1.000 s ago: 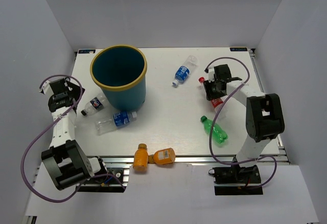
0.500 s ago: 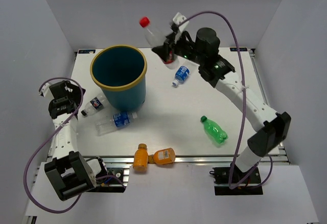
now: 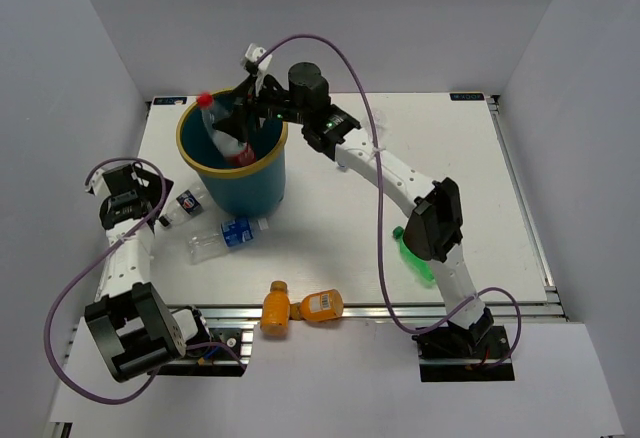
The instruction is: Put the plastic bottles in the bin
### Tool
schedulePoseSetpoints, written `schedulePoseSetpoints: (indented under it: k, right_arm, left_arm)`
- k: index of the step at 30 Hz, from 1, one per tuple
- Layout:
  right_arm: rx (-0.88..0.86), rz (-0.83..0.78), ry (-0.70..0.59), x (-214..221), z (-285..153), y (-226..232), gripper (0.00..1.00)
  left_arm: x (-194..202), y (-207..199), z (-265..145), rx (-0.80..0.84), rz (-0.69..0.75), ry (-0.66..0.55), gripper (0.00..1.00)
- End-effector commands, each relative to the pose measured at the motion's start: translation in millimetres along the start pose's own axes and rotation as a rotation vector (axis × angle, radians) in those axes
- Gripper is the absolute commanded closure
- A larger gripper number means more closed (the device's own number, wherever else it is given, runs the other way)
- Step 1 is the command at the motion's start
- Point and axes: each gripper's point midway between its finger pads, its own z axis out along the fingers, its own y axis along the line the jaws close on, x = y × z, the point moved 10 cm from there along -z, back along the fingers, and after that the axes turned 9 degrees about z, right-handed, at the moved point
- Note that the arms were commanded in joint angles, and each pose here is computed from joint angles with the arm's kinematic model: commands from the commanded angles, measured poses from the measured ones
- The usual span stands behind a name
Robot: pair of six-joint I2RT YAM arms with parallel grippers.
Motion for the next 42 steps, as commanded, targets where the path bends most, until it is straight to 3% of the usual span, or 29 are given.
schedulePoseSetpoints:
  k: [1,5,9,13,18,20,23,32,42]
  right_arm:
    - [0.006,-0.15,-0.101,-64,-21,16,0.11]
    - [0.126,-0.259,-0.038,-82,-55,9,0.1]
    - [0.184,-0.226,-0.017,-110,-114,10,0.11]
    - [0.233,-0.137,0.076,-81,-164,-9,0.11]
    - [0.298,-0.087,0.158,-58,-204,-17,0.11]
    - [0.325,-0.075,0.182,-49,-220,-21,0.11]
    - [0.353,-0.073,0.191,-45,-235,-23,0.11]
    - [0.408,-0.057,0.24,-29,-259,-35,0.11]
    - [0.398,-0.043,0.26,-20,-264,-48,0.11]
  left_arm:
    - [-2,-10,-2,0.071,-0.016,0.025,0.02]
    - [0,-16,0,0.175,-0.004,0.038,0.02]
    - [-4,-10,8,0.123,0.131,0.011,0.02]
    - [3,4,32,0.025,0.205,-0.002,0.02]
    - [19,-2,52,0.182,0.28,0.132,0.02]
    - [18,0,54,0.172,0.327,0.108,0.02]
    - [20,5,52,0.164,0.381,0.095,0.02]
    - [38,4,52,0.342,0.442,0.18,0.02]
    - [33,13,48,0.184,0.421,0.14,0.02]
